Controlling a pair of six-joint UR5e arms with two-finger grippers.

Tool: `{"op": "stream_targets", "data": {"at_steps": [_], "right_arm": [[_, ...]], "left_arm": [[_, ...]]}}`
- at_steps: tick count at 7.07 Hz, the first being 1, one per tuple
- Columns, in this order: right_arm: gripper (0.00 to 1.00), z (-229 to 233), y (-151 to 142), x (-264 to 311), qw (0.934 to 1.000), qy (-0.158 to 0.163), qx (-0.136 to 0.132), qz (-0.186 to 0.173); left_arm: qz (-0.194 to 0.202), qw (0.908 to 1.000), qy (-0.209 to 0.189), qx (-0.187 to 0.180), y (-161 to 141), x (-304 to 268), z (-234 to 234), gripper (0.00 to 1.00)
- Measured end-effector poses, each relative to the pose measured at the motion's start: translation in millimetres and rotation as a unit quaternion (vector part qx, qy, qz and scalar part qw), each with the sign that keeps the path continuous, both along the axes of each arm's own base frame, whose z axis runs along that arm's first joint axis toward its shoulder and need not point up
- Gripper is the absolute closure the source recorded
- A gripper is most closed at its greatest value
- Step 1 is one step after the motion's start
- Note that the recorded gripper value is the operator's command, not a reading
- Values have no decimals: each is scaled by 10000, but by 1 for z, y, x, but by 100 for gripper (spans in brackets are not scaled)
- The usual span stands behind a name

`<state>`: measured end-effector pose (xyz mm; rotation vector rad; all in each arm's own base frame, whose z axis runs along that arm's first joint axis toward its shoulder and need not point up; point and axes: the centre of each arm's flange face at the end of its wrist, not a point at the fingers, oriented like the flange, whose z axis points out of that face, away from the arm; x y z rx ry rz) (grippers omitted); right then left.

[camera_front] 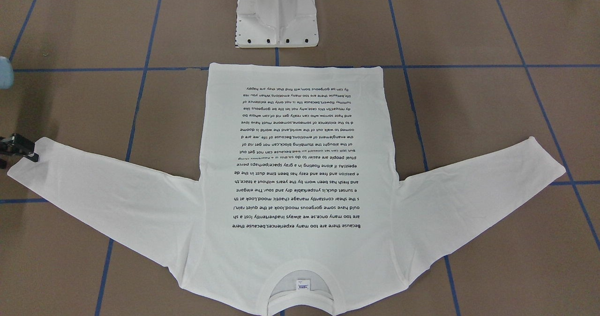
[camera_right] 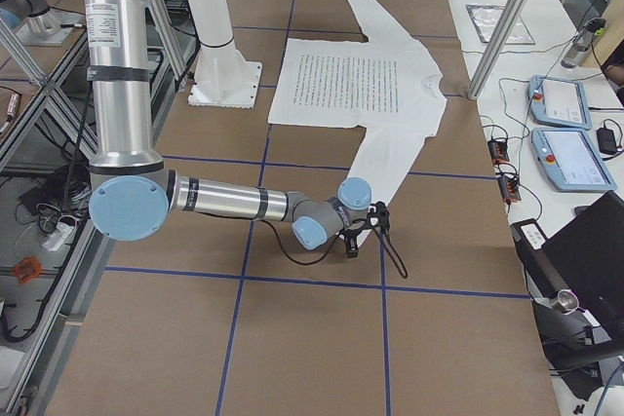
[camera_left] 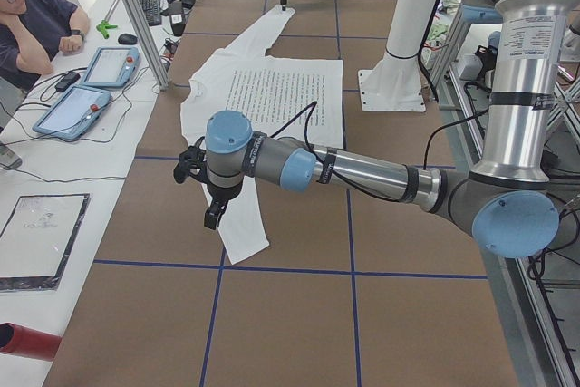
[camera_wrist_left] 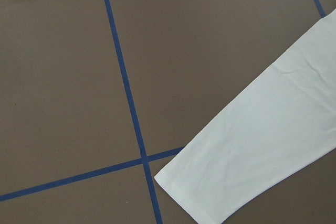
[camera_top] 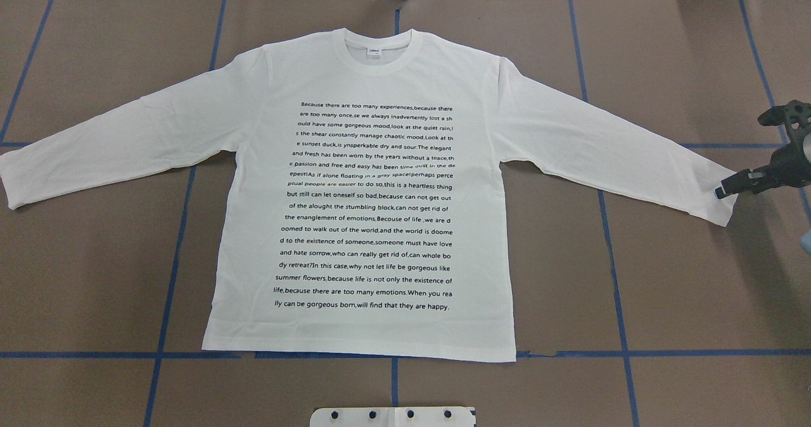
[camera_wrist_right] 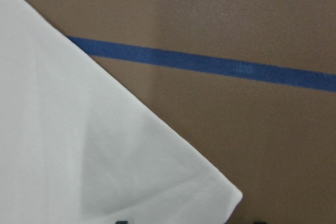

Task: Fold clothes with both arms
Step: 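Move the right gripper to the cuff of the sleeve nearest it, then grasp the sleeve cuff with the right gripper and fold it across the shirt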

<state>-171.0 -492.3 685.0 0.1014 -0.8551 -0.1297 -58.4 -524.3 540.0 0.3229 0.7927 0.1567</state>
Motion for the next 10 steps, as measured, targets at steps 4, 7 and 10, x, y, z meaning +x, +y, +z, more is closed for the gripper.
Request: {"op": "stream_targets", "data": {"at_steps": [4,7,10], "right_arm": [[79,-15,-11,-5,10000,-47,58,-1],[100,-24,-21,2,9998,-108,110,82],[100,-60,-22,18,9985,-369,364,170]], "left_arm": [[0,10000,1,-12,0,0,1,0],[0,10000,1,-23,0,0,2,0],[-8,10000,1,-39,1,0,3,0]]}}
